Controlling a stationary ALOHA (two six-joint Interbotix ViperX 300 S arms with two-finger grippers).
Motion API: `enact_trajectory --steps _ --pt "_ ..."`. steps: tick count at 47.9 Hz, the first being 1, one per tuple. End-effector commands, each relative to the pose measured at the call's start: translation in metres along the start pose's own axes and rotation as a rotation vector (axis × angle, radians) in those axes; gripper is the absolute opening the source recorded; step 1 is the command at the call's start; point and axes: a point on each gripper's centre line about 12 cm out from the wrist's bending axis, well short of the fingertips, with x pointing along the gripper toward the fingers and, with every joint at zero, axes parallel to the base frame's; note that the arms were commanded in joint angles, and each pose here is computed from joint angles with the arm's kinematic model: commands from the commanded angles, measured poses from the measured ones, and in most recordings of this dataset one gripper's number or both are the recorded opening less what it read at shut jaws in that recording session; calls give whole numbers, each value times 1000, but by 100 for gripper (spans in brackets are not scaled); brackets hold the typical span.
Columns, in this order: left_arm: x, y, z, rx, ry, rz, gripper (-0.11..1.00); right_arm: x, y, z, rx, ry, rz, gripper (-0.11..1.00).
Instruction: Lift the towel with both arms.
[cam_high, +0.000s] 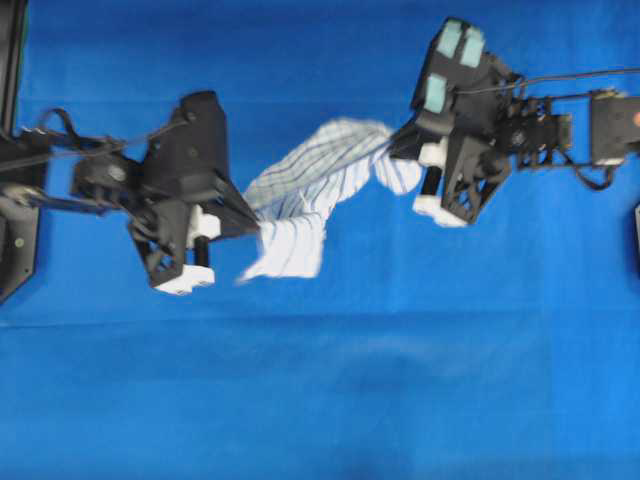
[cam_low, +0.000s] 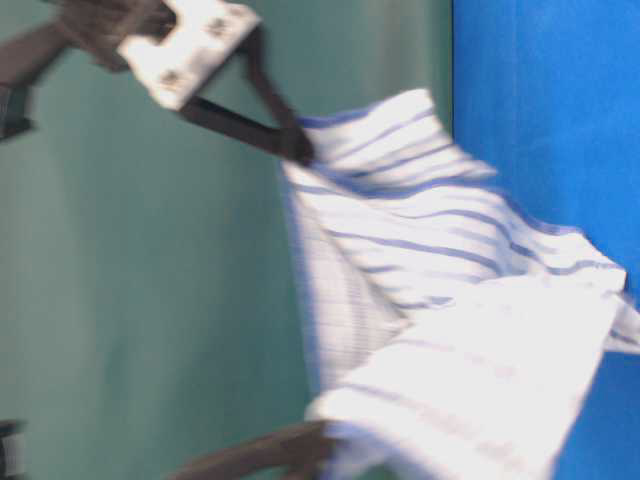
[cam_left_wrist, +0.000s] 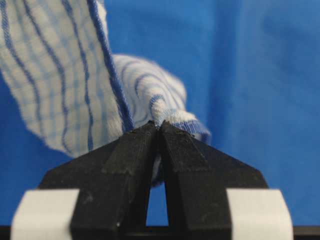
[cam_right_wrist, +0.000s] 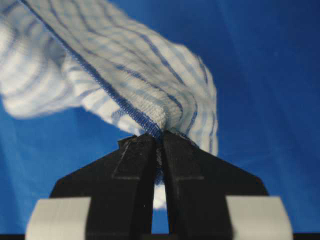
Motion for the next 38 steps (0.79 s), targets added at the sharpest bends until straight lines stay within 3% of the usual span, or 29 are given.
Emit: enact_trajectory --steps 1,19,38 --pt "-26 -2 28 0 -59 -3 3 -32 -2 27 9 -70 -7 5" --pt "-96 11 90 -30 -165 49 3 -116 -11 91 -31 -201 -41 5" --pt "-150 6 138 15 -265 56 3 -168 -5 131 -50 -301 -24 5"
